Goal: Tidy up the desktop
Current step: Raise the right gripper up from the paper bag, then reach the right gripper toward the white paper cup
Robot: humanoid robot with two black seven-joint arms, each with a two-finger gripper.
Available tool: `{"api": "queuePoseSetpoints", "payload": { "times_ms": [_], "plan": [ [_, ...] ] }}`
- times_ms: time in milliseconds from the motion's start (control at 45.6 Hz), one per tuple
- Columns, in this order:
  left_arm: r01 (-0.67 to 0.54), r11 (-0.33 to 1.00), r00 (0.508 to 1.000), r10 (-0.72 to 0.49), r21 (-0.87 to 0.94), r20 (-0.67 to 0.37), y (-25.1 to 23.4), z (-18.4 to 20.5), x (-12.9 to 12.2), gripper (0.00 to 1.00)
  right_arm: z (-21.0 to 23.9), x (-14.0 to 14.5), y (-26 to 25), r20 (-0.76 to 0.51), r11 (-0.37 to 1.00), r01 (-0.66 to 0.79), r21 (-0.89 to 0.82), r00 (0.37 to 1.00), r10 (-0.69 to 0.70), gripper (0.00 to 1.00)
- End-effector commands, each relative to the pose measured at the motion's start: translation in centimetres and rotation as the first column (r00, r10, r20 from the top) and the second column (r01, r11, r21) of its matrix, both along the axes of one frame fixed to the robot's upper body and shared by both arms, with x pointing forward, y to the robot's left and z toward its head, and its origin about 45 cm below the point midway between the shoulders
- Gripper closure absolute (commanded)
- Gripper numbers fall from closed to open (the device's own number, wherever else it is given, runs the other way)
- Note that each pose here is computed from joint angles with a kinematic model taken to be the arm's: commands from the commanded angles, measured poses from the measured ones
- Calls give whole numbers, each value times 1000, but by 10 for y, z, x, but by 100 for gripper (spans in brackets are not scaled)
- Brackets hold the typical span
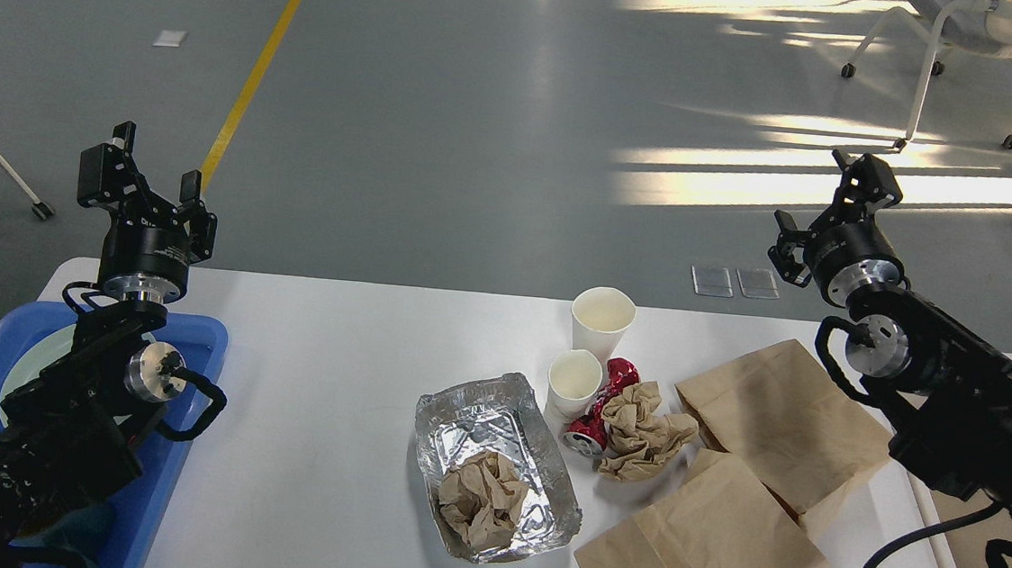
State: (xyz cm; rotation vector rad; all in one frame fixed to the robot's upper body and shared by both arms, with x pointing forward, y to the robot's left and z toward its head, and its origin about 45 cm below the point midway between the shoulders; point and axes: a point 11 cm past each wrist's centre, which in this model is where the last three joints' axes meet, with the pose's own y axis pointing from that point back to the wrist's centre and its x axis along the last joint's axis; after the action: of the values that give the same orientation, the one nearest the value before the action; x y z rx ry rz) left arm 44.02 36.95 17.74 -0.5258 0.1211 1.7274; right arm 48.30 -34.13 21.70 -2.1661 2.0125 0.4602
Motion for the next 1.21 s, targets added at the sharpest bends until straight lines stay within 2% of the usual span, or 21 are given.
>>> {"api": "queuePoseSetpoints", "payload": {
  "times_ms": [0,66,153,394,548,701,898,1008,1183],
  "plan": [
    [0,1000,1000,0,1,0,0,0,0,3,15,2,13,35,986,-164,-20,986,165,0],
    [0,1000,1000,0,1,0,0,0,0,3,13,0,34,-20,933,-326,-152,945,327,0],
    [0,1000,1000,0,1,0,0,0,0,3,10,1,48,-113,844,-433,-316,901,419,0],
    [0,1000,1000,0,1,0,0,0,0,3,3,1,74,-334,561,-608,-562,787,518,0],
    [1,1000,1000,-1,-1,0,0,0,0,3,-5,-2,95,-491,294,-693,-658,691,531,0],
    [0,1000,1000,0,1,0,0,0,0,3,-15,-7,97,-652,30,-743,-669,606,456,0],
    [1,1000,1000,-1,-1,0,0,0,0,3,-9,-7,103,-772,-224,-754,-617,526,357,0],
    [1,1000,1000,-1,-1,0,0,0,0,3,5,-8,108,-816,-271,-782,-561,466,343,0],
    [1,1000,1000,-1,-1,0,0,0,0,3,27,-15,121,-864,-273,-849,-453,342,370,0]
  ]
}}
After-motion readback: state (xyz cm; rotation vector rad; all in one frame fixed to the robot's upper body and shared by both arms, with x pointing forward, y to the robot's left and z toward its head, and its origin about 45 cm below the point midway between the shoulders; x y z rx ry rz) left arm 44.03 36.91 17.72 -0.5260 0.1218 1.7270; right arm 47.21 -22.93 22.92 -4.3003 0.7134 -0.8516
